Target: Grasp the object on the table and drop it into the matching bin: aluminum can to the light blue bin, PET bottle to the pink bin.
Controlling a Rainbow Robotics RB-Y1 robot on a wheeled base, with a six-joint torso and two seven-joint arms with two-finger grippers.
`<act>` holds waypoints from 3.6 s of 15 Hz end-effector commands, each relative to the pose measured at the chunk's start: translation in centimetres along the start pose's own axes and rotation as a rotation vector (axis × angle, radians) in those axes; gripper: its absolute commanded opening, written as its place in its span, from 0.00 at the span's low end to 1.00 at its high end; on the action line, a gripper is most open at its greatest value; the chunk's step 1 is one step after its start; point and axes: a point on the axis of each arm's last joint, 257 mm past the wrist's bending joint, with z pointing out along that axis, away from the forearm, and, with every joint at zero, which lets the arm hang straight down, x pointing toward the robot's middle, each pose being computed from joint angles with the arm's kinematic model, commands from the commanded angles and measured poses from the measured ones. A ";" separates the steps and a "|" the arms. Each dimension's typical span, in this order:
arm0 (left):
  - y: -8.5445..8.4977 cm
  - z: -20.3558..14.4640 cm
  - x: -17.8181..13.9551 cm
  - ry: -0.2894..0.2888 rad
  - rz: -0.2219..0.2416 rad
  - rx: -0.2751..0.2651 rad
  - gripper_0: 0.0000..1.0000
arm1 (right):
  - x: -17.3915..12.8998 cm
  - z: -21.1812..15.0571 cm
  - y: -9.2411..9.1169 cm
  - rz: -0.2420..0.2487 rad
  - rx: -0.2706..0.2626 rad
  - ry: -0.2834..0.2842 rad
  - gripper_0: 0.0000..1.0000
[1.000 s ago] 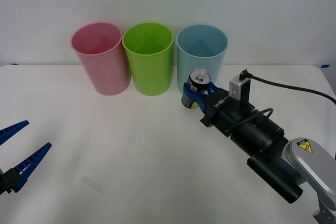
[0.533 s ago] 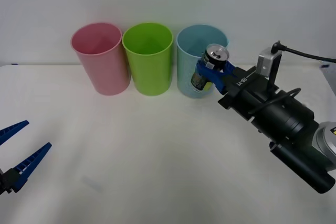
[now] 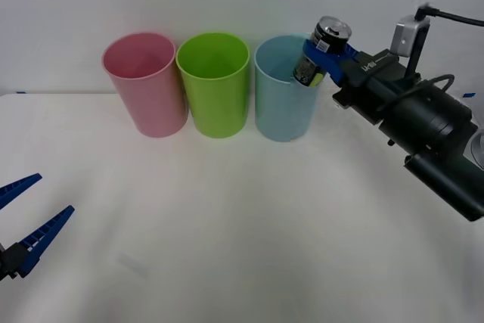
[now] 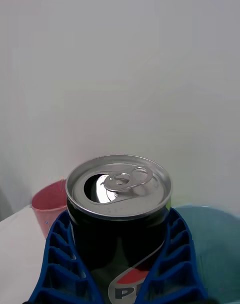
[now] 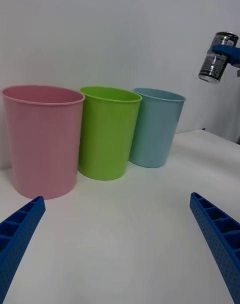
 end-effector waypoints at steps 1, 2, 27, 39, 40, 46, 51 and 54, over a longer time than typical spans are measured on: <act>0.0 0.0 0.0 0.000 0.000 0.000 1.00 | -0.2 1.9 -2.5 -0.006 0.035 -0.005 0.00; 0.0 0.0 0.0 0.000 0.000 0.000 1.00 | 0.0 2.9 -3.5 -0.009 0.053 -0.006 0.00; 0.0 0.0 0.0 0.000 0.000 0.000 1.00 | 2.5 12.3 -7.8 -0.092 0.181 0.022 1.00; 0.0 0.0 0.0 0.000 0.000 0.000 1.00 | 2.6 7.2 -4.9 -0.113 0.100 0.017 1.00; 0.0 0.0 0.0 0.000 0.000 0.000 1.00 | 2.7 6.4 -4.7 -0.116 0.094 0.020 1.00; 0.0 0.0 0.0 0.000 0.000 0.000 1.00 | 4.2 -0.2 -2.5 -0.136 0.069 0.057 1.00; 0.0 0.0 0.0 0.000 0.000 0.000 1.00 | 6.4 -5.2 -1.7 -0.156 0.058 0.117 1.00; 0.0 0.0 0.0 0.000 0.000 0.000 1.00 | 7.4 -8.0 -1.3 -0.176 0.047 0.148 1.00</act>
